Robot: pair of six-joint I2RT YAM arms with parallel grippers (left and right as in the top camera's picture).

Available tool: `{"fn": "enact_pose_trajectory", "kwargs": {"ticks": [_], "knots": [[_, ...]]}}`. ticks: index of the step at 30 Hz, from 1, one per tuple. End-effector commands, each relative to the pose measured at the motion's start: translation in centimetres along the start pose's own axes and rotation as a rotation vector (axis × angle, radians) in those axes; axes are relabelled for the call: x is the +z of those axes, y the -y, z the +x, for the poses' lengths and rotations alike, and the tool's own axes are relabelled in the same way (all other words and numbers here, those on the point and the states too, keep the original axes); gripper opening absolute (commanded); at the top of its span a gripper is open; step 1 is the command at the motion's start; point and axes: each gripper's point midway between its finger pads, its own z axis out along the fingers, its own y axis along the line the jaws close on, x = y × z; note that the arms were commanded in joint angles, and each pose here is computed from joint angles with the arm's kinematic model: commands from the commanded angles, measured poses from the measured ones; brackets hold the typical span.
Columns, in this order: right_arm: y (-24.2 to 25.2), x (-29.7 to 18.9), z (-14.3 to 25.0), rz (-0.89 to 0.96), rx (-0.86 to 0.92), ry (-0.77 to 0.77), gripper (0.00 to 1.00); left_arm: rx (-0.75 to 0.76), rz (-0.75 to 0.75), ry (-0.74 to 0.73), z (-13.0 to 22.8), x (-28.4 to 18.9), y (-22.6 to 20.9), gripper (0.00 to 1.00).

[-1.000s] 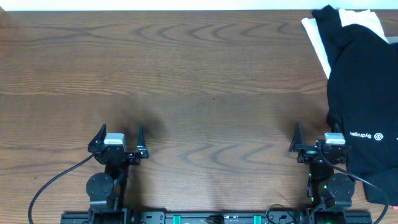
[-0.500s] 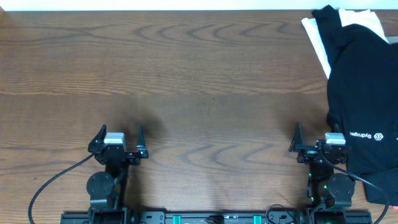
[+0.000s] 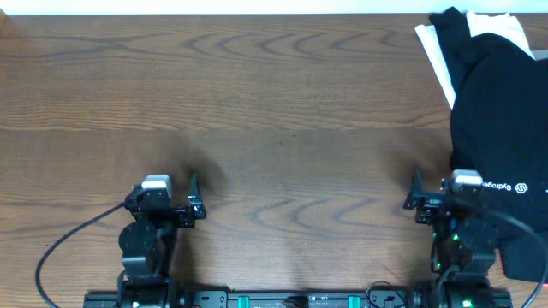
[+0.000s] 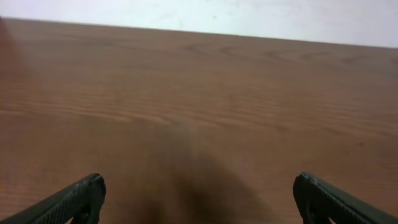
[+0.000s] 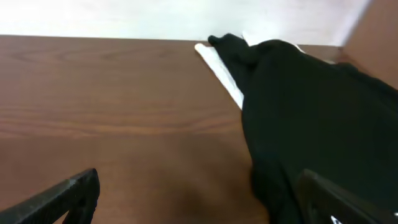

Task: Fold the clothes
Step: 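Move the right gripper into the clothes pile and grasp the black polo shirt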

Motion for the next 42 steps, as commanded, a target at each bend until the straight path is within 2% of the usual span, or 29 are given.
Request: {"fn": "enact_pose_trajectory", "kwargs": {"ticks": [1,7,12,15,20,23,27,34,39,42], "knots": [[0.4,-0.3,-2.5,0.019,0.052,-0.042,0.99,-0.05,0.043,0.027,-4.0,-1.0,1.1,0.98],[0.3,-0.3,-4.7,0.018,0.031,-0.239,0.99,-0.062,0.052,-0.09,-6.9,-1.9,1.9,0.98],[0.0,-0.3,-5.4,0.008,0.014,-0.405,0.99,-0.076,0.038,-0.252,-8.1,-2.3,2.1,0.98],[-0.9,-0.4,-5.4,-0.046,0.019,-0.48,0.99,-0.094,0.089,-0.346,-8.6,-2.7,3.2,0.98],[-1.5,-0.2,-5.1,-0.078,0.025,-0.516,0.99,-0.141,0.242,-0.407,-9.0,-3.1,6.0,0.98],[-0.8,0.0,-4.7,-0.031,0.033,-0.532,0.99,-0.142,0.251,-0.407,-9.1,-3.2,6.2,0.98],[1.5,0.3,-3.1,0.139,0.094,-0.6,0.99,-0.142,0.25,-0.407,-9.0,-3.2,6.2,0.98],[1.7,2.5,1.1,0.193,0.074,-0.791,0.99,-0.15,0.237,-0.452,-8.2,-2.5,5.9,0.98],[4.1,3.5,3.5,0.383,0.051,-0.879,0.97,-0.162,0.229,-0.509,-7.1,-1.5,5.8,0.98],[4.3,4.3,4.8,0.399,0.03,-0.925,0.96,-0.169,0.223,-0.547,-6.4,-0.9,5.7,0.98]]}}
